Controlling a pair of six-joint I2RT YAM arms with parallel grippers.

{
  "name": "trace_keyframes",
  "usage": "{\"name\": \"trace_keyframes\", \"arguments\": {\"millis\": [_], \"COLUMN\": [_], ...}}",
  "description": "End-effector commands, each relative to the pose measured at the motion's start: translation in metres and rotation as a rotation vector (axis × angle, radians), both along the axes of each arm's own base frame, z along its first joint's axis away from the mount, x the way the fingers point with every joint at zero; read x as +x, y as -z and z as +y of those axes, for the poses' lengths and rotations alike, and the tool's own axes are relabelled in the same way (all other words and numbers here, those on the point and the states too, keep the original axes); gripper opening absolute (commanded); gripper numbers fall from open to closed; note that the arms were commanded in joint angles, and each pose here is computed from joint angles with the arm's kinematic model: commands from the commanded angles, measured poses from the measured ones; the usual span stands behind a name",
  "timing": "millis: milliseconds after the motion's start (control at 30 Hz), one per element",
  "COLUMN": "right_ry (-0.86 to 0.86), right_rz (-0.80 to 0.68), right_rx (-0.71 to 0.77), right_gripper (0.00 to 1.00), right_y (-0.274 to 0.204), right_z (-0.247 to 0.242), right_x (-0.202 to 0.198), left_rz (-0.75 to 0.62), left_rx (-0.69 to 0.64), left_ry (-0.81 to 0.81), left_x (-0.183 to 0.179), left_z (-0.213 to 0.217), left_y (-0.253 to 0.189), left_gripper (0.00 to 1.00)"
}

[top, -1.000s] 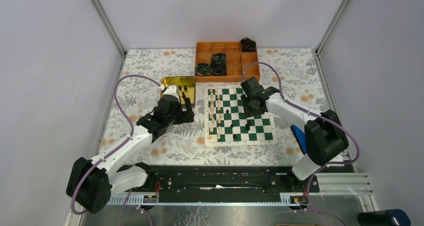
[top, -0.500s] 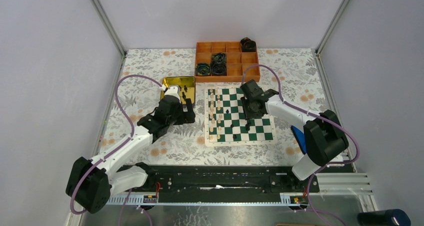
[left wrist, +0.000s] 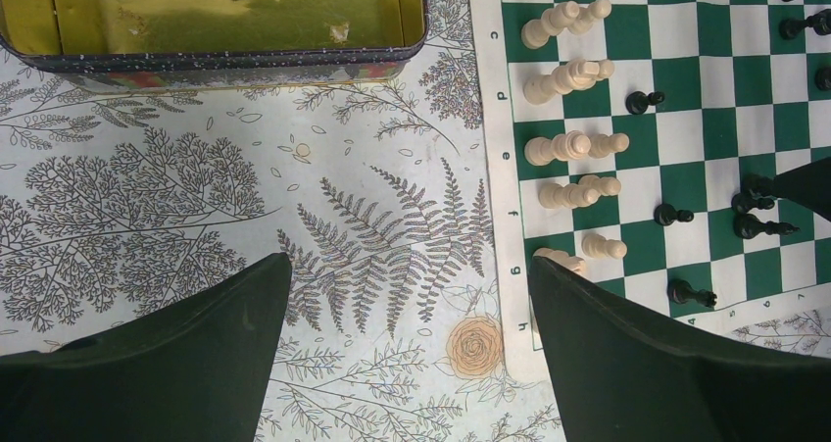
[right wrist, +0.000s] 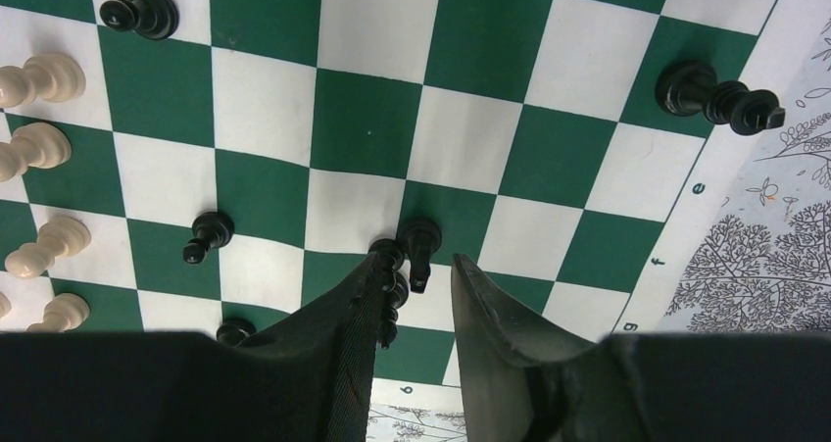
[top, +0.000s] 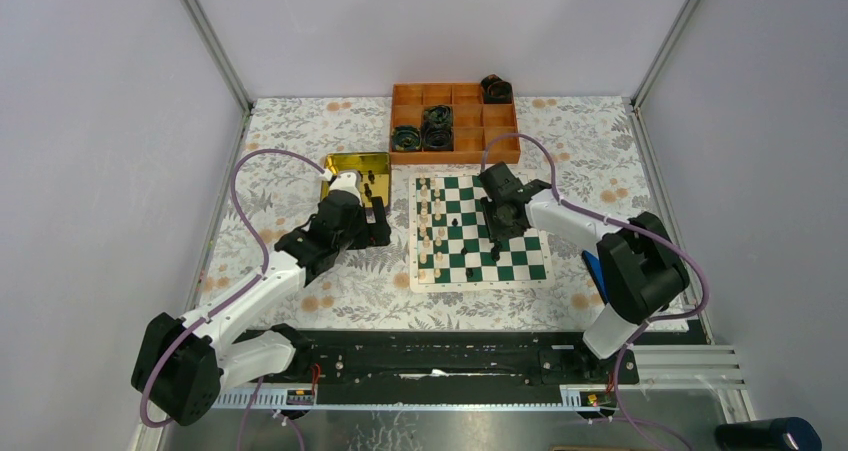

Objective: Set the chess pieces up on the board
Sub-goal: Pick up the chess piece from the chessboard.

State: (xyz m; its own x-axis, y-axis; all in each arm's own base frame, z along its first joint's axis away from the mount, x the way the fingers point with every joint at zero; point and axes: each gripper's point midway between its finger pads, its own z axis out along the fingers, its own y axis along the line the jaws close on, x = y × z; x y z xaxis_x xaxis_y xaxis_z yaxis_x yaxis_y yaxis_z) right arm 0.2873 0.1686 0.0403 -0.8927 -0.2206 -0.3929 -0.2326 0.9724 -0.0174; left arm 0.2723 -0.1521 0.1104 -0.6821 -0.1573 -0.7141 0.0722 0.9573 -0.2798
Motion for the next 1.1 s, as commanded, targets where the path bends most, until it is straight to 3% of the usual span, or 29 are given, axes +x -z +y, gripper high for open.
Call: {"name": "trace_keyframes", "arguments": {"millis": [0, 400, 1067], "right_ry": [-0.001, 0.007, 0.031], "right_rz": [-0.010, -0.002, -0.015], "right_rx": [0.014, 0.006, -0.012], "right_gripper": [0.38, 0.32, 0.04], "right_y": [0.003, 0.011, 0.007], "right_z": [0.006, 0.006, 0.001], "right_x": [0.003, 0.004, 0.006], "left_rz": [-0.046, -0.040, -0.038], "left_rx": [0.006, 0.013, 0.014], "left_ry": [0.003, 0.008, 0.013], "left_x": [0.006, 0.006, 0.006], "left_z": [-0.001, -0.002, -0.003], "left_y": [-0.008, -0.006, -0.006], "left_gripper": [0.99, 0.99, 0.99]}}
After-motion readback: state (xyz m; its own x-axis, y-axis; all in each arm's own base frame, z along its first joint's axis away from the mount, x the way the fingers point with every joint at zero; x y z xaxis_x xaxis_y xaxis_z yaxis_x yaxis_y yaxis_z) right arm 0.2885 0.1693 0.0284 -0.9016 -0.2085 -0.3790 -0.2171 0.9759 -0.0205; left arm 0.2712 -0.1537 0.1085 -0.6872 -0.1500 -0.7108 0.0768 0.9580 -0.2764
